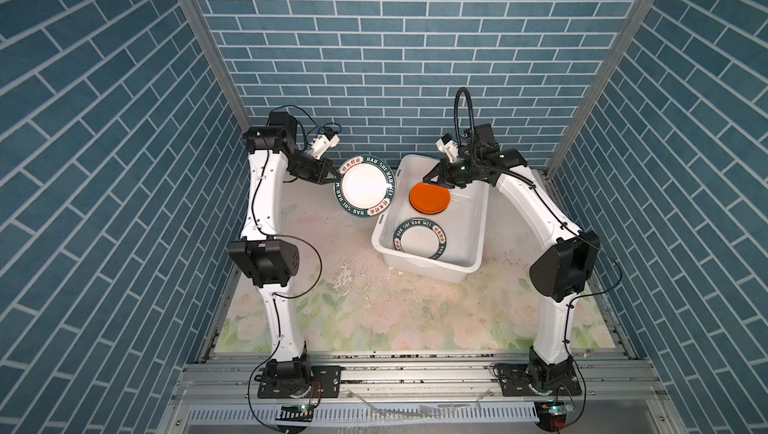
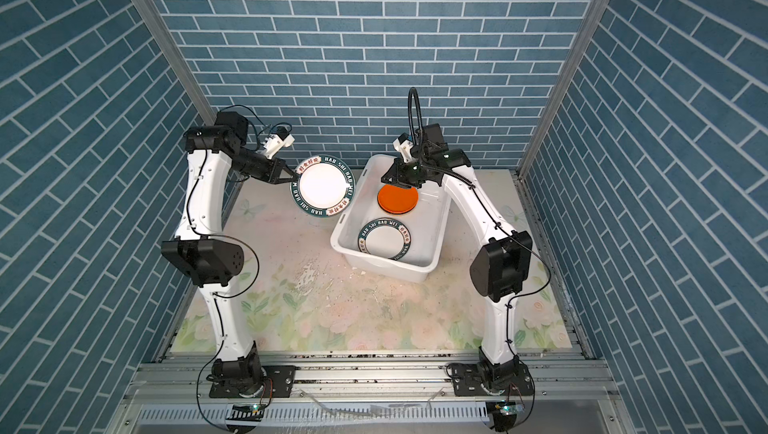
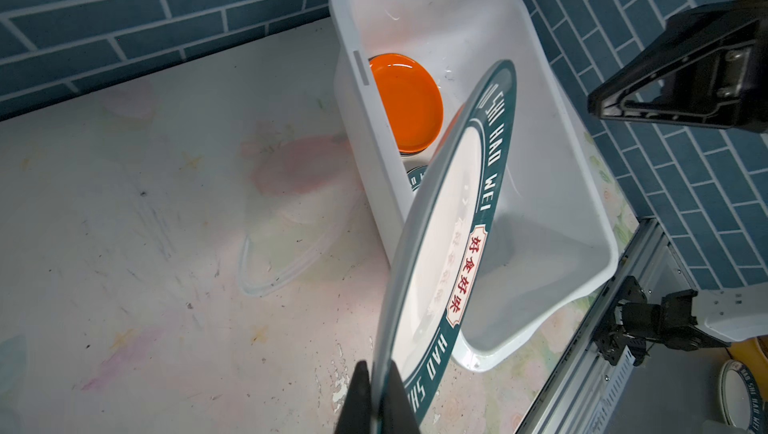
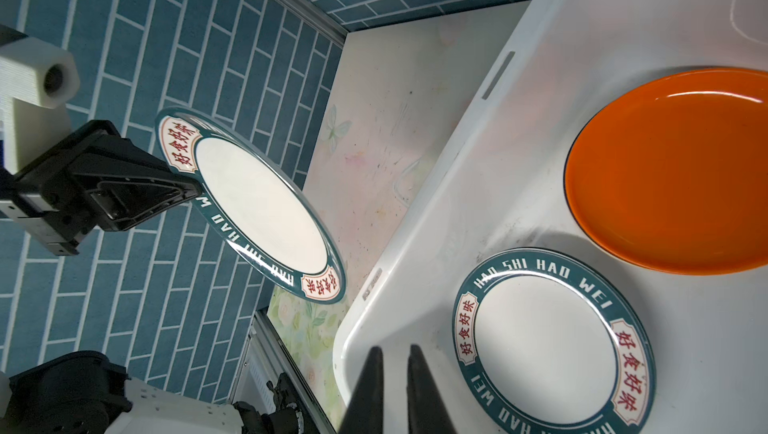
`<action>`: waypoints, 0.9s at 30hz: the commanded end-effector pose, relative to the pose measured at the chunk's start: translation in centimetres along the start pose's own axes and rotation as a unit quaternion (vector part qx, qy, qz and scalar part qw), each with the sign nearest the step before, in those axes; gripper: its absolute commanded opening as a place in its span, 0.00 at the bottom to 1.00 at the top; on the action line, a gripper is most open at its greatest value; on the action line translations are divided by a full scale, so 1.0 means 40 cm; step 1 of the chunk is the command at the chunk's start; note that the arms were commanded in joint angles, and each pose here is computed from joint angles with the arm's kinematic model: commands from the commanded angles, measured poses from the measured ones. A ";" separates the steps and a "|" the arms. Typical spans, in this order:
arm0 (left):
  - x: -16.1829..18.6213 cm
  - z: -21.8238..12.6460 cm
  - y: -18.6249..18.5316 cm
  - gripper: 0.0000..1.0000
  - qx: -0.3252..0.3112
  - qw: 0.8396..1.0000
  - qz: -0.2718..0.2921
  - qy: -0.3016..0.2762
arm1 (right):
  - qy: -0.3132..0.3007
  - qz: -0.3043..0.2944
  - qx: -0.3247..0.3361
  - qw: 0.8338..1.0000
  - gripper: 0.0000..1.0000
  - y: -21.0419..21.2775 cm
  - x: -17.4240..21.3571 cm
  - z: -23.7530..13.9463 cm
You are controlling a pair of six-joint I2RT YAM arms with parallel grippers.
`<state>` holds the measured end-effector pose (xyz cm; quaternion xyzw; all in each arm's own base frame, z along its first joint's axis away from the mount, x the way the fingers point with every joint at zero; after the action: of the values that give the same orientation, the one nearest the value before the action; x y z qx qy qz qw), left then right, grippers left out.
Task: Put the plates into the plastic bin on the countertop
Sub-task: 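Carry the upright plate toward the bin with the left gripper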
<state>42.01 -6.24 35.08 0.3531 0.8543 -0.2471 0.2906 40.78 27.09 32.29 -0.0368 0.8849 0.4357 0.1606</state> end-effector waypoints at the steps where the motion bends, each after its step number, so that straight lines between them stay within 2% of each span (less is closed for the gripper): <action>1: -0.053 -0.044 -0.092 0.01 0.025 0.998 0.029 -0.047 | -0.007 -0.025 -0.005 1.000 0.16 0.045 0.013 -0.032; 8: -0.066 0.003 -0.175 0.01 0.069 0.996 0.043 -0.034 | -0.012 -0.036 -0.012 0.999 0.21 0.084 0.038 -0.045; 17: -0.061 0.008 -0.196 0.00 0.075 0.996 0.045 -0.026 | -0.036 -0.036 0.012 0.999 0.28 0.064 0.055 -0.094; 23: -0.054 0.013 -0.201 0.00 0.084 0.995 0.039 -0.022 | -0.061 -0.014 -0.035 0.997 0.34 0.074 0.035 -0.142; 27: -0.053 0.019 -0.211 0.00 0.111 0.993 0.031 -0.030 | -0.049 -0.010 -0.068 0.996 0.37 0.094 0.036 -0.152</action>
<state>38.40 -12.41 36.09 0.3950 0.8226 -0.3124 0.2642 38.08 24.72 35.58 -0.0218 0.8678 0.4548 0.1992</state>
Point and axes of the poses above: each gripper's point midway between its finger pads, its own z axis out along the fingers, its own y axis along the line the jaws close on, x = y × z, the point moved 6 cm from there along -z, back along the fingers, and after that the axes turned 14 degrees about z, right-handed, at the moved point
